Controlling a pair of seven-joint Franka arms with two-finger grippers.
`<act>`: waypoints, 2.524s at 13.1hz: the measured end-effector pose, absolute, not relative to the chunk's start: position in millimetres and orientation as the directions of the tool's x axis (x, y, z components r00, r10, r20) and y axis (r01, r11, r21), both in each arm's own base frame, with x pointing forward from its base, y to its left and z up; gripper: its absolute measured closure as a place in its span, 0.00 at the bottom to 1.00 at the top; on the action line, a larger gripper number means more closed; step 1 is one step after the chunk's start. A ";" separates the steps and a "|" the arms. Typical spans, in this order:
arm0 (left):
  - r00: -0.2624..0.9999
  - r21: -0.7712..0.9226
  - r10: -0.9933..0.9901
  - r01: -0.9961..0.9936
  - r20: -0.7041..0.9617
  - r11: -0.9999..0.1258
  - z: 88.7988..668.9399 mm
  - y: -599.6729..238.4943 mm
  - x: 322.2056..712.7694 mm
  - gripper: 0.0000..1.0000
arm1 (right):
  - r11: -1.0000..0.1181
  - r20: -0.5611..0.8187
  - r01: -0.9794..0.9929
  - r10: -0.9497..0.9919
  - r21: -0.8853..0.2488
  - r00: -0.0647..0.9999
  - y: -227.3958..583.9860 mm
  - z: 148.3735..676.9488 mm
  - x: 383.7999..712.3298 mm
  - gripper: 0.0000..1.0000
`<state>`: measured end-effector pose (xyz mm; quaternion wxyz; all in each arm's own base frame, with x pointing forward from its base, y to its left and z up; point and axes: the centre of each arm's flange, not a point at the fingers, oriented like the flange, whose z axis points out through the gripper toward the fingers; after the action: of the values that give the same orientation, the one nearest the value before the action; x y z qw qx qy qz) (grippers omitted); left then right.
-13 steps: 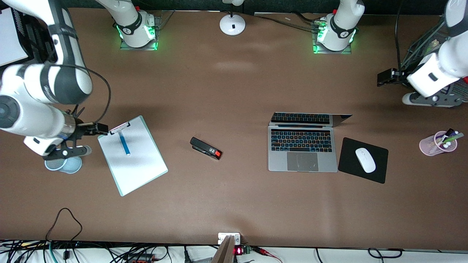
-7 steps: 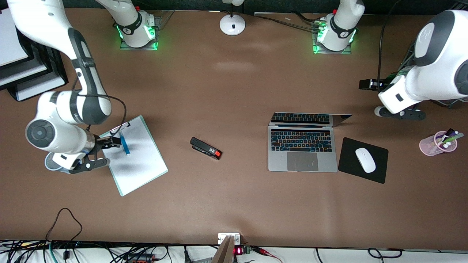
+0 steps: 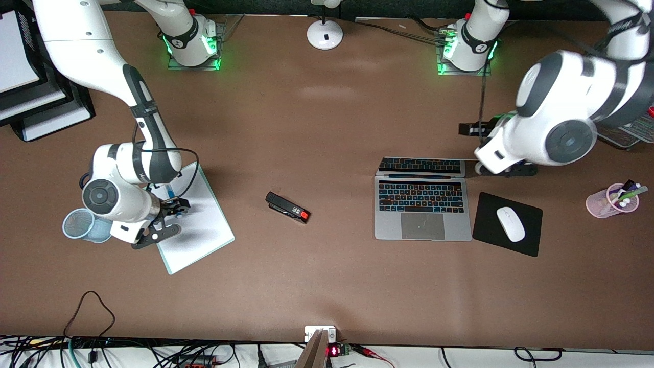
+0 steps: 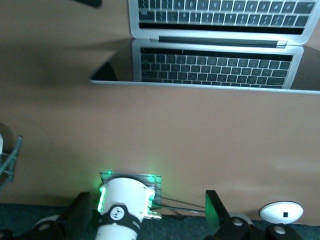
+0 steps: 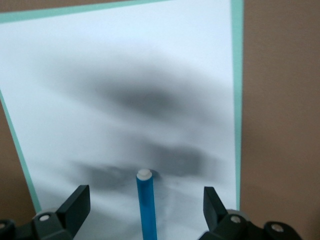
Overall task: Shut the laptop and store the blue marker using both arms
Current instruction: 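Grasp the blue marker with the right gripper while the left gripper reaches the lid, then push the laptop lid shut with the left gripper while the right gripper lifts the marker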
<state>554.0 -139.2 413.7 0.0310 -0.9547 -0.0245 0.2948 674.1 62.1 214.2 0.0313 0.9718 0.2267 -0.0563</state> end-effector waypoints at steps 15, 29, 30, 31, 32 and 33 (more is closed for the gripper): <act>0.877 -0.057 -0.014 -0.047 -0.481 -0.997 335.0 -222.5 565.6 0.00 | -0.836 -0.140 0.549 0.542 0.015 0.829 49.4 182.9 662.0 0.50; 0.958 0.029 -0.077 -0.072 -0.278 -0.997 269.7 -234.9 650.6 0.00 | -0.839 -0.132 0.544 0.537 0.018 0.833 50.4 185.8 663.2 0.82; 0.962 0.032 -0.074 -0.068 -0.261 -0.997 257.8 -235.2 654.7 0.00 | -0.839 -0.122 0.544 0.538 0.023 0.834 50.9 190.6 665.2 0.82; 0.968 0.037 -0.072 -0.065 -0.240 -0.997 247.6 -235.6 658.7 0.00 | -0.838 -0.103 0.544 0.539 0.032 0.836 51.6 199.9 669.0 0.82; 0.973 0.041 -0.069 -0.062 -0.220 -0.997 239.0 -235.9 662.2 0.00 | -0.838 -0.076 0.544 0.541 0.046 0.838 52.8 216.4 674.2 0.82; 0.977 0.044 -0.067 -0.060 -0.203 -0.997 232.6 -236.1 665.2 0.00 | -0.837 -0.043 0.544 0.542 0.061 0.839 54.7 238.1 679.3 0.82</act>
<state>665.2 -236.1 232.6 -0.0190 -0.9940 0.0319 0.1027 679.3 54.7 238.1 0.0355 0.9583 0.2835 -0.0120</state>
